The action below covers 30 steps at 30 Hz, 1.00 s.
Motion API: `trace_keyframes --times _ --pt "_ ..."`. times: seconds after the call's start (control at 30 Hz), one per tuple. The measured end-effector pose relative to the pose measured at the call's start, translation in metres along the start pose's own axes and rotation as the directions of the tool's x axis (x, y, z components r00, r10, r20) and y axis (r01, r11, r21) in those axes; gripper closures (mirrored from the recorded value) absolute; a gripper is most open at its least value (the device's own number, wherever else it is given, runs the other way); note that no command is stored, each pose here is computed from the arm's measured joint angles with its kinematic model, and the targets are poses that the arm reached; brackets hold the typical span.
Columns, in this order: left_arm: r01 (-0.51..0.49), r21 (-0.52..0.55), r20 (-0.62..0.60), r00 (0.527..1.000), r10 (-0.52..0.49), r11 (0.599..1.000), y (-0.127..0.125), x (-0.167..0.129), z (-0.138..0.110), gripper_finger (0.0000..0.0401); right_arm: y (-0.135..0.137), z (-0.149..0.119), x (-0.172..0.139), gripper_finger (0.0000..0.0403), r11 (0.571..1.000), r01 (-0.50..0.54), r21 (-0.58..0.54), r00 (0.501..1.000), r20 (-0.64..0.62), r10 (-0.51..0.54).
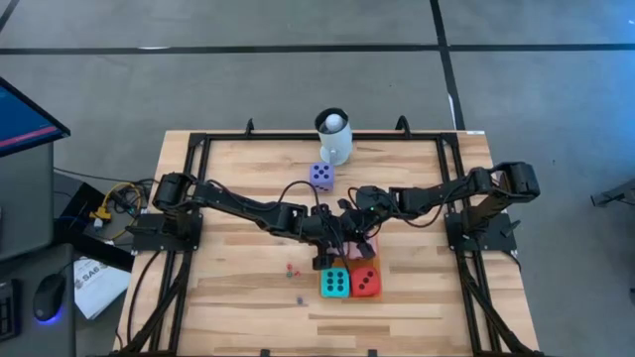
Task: Pick & Place Dice
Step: Put the large pink dice into the orange bin, then adjust the pink dice in the orange bin
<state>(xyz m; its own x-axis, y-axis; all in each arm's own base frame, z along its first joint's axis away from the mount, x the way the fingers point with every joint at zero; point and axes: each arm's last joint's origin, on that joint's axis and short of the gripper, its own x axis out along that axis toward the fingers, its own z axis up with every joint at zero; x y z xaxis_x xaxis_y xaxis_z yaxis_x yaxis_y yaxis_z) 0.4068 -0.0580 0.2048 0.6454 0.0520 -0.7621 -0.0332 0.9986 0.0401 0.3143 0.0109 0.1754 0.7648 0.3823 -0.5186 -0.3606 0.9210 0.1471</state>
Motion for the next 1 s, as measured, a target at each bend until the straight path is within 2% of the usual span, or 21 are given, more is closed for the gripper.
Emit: trace_keyframes --times 0.37,0.73,0.87,1.0 --pt "0.003 -0.001 0.027 1.000 -0.003 1.000 0.000 -0.002 0.004 0.0003 0.000 -0.011 0.001 0.0403 0.999 0.000 0.037 0.997 -0.074 0.003" --pt "0.023 0.001 0.028 0.999 -0.023 1.000 -0.001 -0.003 0.005 0.0003 -0.001 -0.004 0.001 0.0403 1.000 0.005 -0.001 1.000 -0.009 -0.005" --pt "0.023 0.003 0.014 1.000 -0.024 1.000 0.000 -0.005 0.003 0.0003 0.003 0.008 -0.008 0.0403 1.000 0.007 -0.021 0.999 0.037 -0.007" --pt "0.019 0.006 0.006 1.000 -0.019 1.000 0.001 -0.014 0.004 0.0003 0.008 0.013 -0.021 0.0403 1.000 0.005 -0.021 1.000 0.031 -0.004"
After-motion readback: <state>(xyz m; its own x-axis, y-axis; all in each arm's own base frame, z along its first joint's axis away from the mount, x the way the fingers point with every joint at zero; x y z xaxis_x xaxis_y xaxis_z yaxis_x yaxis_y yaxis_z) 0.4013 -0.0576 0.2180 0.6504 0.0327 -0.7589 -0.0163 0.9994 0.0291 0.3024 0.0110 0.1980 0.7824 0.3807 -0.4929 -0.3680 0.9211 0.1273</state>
